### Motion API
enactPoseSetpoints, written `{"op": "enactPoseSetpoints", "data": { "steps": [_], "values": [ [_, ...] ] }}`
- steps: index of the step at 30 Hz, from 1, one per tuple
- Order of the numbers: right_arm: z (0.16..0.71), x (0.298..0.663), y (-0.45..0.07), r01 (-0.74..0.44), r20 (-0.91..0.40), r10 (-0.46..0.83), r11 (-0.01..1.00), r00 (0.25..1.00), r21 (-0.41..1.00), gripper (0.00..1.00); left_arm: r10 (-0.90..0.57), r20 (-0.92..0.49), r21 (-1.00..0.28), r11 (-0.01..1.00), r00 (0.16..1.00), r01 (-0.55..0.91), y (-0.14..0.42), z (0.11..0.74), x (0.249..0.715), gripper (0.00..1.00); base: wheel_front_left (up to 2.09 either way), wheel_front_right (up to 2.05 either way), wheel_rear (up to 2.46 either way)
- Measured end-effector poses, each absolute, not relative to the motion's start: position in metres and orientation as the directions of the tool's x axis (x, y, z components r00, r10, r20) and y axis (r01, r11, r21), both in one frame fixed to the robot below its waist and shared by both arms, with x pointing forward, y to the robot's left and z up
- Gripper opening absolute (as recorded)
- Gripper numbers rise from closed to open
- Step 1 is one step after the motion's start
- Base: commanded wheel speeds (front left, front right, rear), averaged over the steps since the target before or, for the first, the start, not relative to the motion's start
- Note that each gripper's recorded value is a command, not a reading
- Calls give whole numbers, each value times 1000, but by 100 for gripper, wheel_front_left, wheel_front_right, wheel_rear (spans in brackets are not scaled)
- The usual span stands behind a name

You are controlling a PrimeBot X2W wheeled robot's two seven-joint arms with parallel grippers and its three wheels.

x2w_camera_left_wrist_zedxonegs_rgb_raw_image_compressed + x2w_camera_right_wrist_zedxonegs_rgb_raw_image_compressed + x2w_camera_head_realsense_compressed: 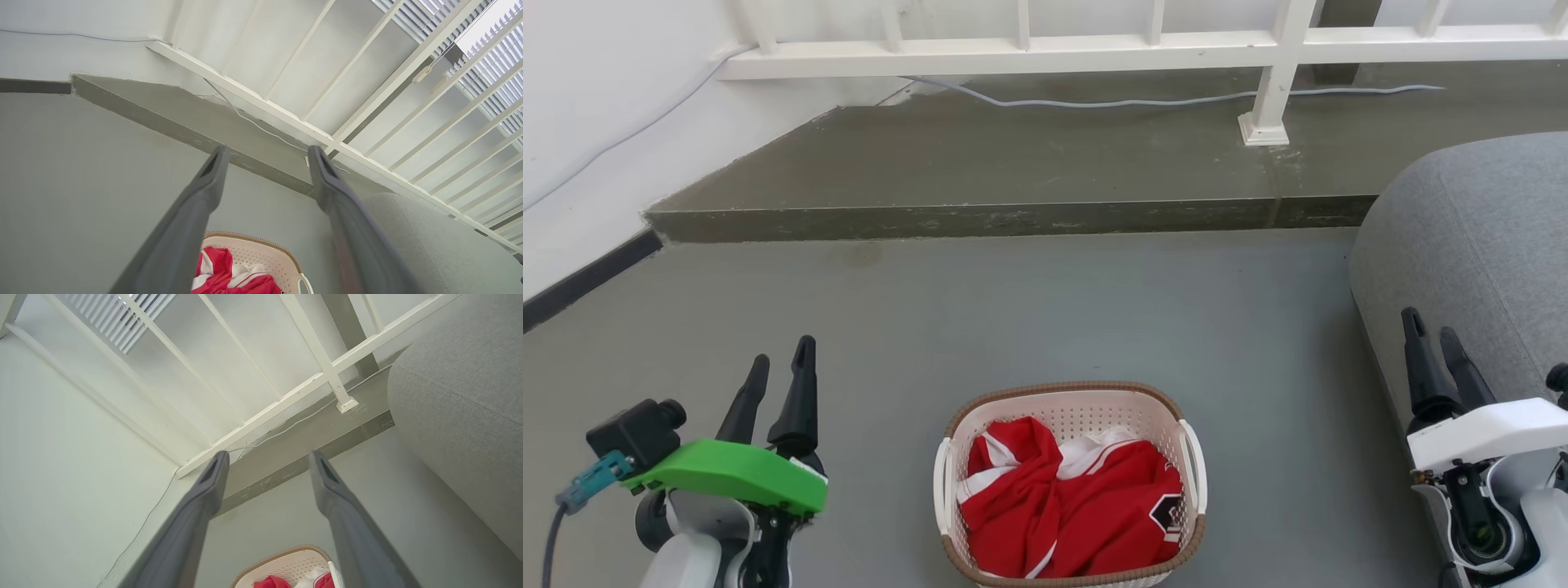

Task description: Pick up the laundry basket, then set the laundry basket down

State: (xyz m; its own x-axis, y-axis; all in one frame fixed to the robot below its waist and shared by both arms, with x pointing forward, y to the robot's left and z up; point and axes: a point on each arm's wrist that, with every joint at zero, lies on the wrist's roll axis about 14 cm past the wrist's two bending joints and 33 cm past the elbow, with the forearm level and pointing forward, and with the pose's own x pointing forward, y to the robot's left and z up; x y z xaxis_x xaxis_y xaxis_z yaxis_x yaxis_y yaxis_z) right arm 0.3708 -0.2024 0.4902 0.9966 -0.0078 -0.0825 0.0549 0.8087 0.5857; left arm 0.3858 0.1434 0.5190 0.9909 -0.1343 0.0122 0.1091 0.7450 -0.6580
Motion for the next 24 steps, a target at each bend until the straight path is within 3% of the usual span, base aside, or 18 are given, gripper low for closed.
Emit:
{"op": "enactPoseSetpoints", "data": {
  "steps": [10,24],
  "values": [
    [495,371,-192,2,-55,23,911,998,412,100,-149,21,-536,833,989,137,133,520,383,100,0,0,0],
    [498,370,-180,-44,-19,49,972,999,232,100,-149,53,-387,909,987,158,126,523,380,100,0,0,0]
  ]
}}
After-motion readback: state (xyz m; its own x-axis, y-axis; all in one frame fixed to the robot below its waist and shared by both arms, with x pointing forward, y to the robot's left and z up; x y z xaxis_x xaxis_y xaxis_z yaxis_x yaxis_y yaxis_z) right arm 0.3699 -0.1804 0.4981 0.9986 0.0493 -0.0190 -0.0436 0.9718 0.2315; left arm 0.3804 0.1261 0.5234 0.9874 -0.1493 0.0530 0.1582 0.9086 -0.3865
